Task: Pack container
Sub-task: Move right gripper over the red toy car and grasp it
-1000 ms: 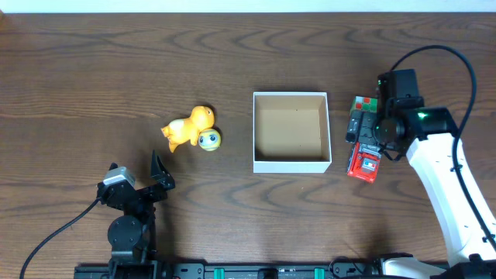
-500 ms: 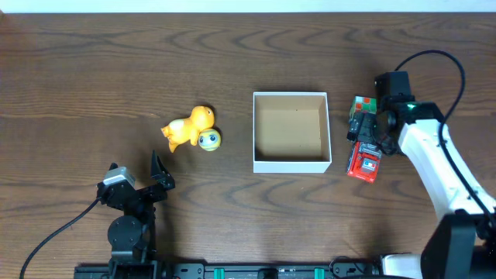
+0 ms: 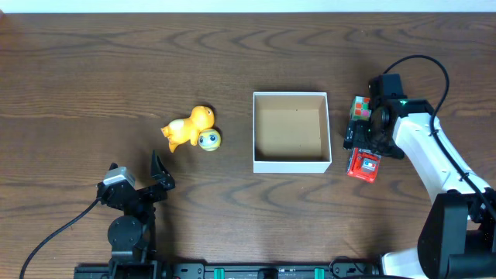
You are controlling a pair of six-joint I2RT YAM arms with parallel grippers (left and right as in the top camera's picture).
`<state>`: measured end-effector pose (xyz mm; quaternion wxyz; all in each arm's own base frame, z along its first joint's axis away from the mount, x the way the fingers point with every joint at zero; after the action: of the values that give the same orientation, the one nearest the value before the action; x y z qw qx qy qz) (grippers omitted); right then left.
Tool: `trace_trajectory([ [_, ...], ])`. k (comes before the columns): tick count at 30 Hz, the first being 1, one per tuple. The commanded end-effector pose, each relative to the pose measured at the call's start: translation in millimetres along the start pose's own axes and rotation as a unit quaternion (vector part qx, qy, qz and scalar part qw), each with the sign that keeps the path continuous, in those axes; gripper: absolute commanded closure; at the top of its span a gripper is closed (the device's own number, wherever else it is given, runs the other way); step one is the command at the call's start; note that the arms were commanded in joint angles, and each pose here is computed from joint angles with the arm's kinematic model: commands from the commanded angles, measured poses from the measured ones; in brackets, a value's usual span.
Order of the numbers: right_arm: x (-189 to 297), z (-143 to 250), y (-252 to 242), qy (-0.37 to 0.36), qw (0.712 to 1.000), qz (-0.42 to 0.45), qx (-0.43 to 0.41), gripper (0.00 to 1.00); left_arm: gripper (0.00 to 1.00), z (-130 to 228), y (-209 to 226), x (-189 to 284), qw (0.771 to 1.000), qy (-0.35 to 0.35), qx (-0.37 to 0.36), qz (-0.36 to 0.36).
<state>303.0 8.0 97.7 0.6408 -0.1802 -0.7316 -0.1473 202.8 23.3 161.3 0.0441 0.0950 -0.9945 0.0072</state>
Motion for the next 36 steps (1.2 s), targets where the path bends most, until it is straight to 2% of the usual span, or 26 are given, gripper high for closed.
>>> trace_trajectory([
  [1, -4, 5, -5, 0.02, 0.999, 0.005, 0.039, 0.14, 0.02, 15, 1, -1, 1.0, 0.024, -0.013, -0.003],
  [15, -29, 10, -25, 0.02, 1.0, 0.009, 0.017, 0.08, 0.02, 15, 1, -1, 1.0, 0.024, -0.013, -0.003],
  [26, -39, 8, -23, 0.003, 1.0, -0.001, 0.012, 0.13, 0.02, 15, 1, -1, 1.0, 0.024, -0.013, -0.003],
  [36, -37, 4, -17, -0.003, 1.0, -0.02, -0.002, 0.46, 0.02, 15, 1, -1, 1.0, 0.024, -0.013, -0.004],
])
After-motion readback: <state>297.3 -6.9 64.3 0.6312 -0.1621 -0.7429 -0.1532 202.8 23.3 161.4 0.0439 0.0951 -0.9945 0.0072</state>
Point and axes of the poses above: each gripper's point midway between its finger pads, its own x axis back along the fingers, its own y axis along the line the jaws close on, z = x × y, the point moved 4 cm from there along x, back along the fingers, and after that the axes turned 14 degrees about -x, right-handed, at the moved point
